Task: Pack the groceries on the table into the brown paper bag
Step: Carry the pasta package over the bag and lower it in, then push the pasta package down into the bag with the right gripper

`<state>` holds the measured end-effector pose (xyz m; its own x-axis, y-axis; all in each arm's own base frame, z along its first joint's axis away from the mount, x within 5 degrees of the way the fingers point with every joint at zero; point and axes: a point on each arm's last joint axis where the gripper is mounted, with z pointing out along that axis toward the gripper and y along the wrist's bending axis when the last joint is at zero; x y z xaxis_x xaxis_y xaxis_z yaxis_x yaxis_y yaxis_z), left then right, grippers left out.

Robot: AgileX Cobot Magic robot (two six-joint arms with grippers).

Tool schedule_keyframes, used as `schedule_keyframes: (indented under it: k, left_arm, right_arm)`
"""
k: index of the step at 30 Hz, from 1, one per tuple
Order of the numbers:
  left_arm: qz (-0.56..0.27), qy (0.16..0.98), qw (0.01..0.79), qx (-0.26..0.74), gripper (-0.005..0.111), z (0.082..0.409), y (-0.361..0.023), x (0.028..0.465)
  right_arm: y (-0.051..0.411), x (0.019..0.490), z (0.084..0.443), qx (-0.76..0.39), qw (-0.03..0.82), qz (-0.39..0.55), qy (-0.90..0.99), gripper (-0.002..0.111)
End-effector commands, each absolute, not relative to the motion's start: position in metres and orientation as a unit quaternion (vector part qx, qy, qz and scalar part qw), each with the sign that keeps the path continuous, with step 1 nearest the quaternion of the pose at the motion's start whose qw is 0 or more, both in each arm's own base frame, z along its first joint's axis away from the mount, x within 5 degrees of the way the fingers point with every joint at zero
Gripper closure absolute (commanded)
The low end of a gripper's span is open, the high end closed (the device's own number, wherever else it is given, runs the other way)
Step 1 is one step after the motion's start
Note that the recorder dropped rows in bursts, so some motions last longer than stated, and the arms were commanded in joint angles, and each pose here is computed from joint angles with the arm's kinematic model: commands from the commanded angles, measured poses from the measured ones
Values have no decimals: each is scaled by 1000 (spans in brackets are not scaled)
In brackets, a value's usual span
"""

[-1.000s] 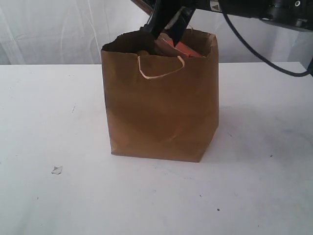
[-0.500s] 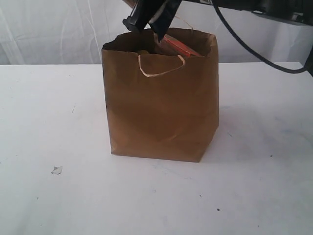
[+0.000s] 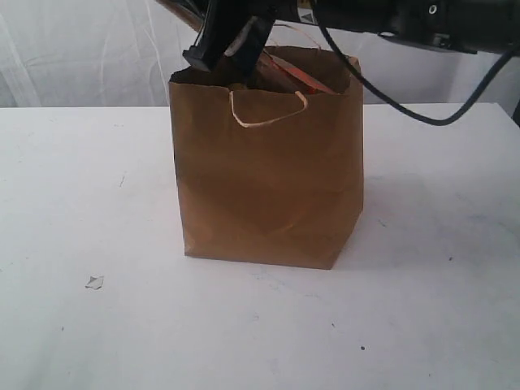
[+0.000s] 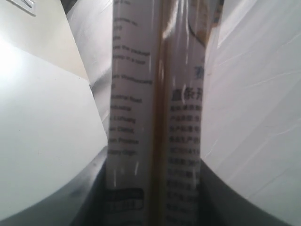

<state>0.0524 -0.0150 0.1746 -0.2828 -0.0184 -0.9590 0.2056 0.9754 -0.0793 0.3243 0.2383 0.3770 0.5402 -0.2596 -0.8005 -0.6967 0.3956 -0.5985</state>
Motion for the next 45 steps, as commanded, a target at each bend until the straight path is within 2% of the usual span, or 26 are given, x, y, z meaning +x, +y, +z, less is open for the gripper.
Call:
schedule_keyframes:
  k: [1,14,23,40,45]
  left_arm:
    - [-95,796,595,57,54,174,-15,52]
    - [-95,796,595,57,54,174,-15,52]
    - [-95,796,595,57,54,174,-15,52]
    - [-95,796,595,57,54,174,-15,52]
    - [-95,796,595,57,54,174,-15,52]
  right_arm:
    - [246,324,387,-507,715,186,445,108]
    - [262,323,369,-464,654,275,531,108]
    - [262,324,368,-404,623,336,580,108]
    - [246,344,357,-260,596,299,698,108]
    - [245,343,346,-255,583,297,712,108]
